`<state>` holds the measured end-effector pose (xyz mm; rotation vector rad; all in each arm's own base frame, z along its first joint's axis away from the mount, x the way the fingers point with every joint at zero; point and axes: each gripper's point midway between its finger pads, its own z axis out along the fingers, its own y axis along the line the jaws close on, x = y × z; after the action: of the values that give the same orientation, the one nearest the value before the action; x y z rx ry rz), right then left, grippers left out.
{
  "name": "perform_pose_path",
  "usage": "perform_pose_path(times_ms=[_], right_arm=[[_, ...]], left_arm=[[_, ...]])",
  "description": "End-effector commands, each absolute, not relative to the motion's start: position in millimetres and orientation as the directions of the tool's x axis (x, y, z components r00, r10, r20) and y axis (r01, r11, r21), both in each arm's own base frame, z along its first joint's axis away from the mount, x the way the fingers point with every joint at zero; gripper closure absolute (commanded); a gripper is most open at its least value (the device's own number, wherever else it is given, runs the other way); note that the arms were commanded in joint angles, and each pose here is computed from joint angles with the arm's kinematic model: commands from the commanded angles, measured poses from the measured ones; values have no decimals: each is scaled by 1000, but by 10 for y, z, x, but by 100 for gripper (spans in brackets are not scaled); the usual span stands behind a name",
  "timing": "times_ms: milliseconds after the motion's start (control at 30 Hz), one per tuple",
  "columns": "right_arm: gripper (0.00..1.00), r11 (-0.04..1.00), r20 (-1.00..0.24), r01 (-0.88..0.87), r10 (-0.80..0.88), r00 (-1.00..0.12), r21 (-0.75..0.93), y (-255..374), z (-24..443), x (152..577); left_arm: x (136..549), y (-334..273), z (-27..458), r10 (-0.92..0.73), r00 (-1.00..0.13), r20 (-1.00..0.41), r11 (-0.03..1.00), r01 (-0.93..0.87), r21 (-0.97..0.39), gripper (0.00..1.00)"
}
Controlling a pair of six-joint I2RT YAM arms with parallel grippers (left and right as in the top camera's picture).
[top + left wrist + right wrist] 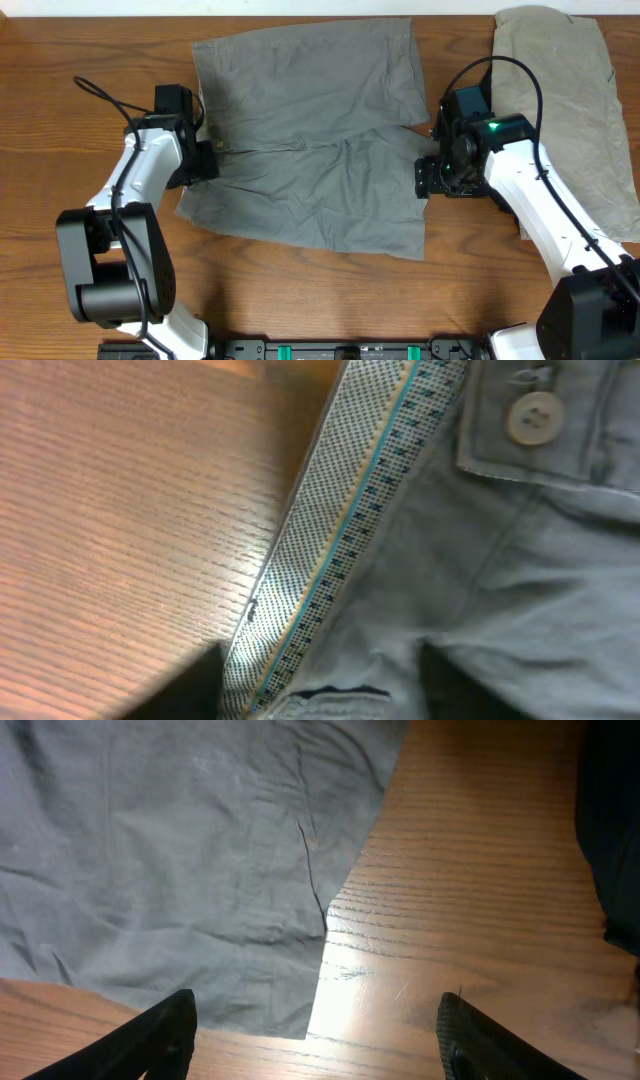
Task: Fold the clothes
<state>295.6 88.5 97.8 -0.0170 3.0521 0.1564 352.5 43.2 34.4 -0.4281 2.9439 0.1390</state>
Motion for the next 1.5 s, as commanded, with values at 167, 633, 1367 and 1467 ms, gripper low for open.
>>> perform_pose_path(times_ms=[167,633,1367,1467], right_arm=[[27,990,-73,-51,-42,-996,129,998,1017,2916],[21,991,-28,-123,-121,-992,60,1466,762,2513],[36,969,-45,237,234,-971,-73,1189,205,2255],[36,942,-76,325,319,-945,-88,1143,210,2283]], left_arm=[[3370,494,573,-319,-936,-153,937,-335,99,20],[2933,440,907,-430,-887,-167,894,-444,58,20],[2559,496,42,-823,-535,-191,541,-841,22,22],[2492,602,-16,-868,-431,-247,436,-899,36,22]])
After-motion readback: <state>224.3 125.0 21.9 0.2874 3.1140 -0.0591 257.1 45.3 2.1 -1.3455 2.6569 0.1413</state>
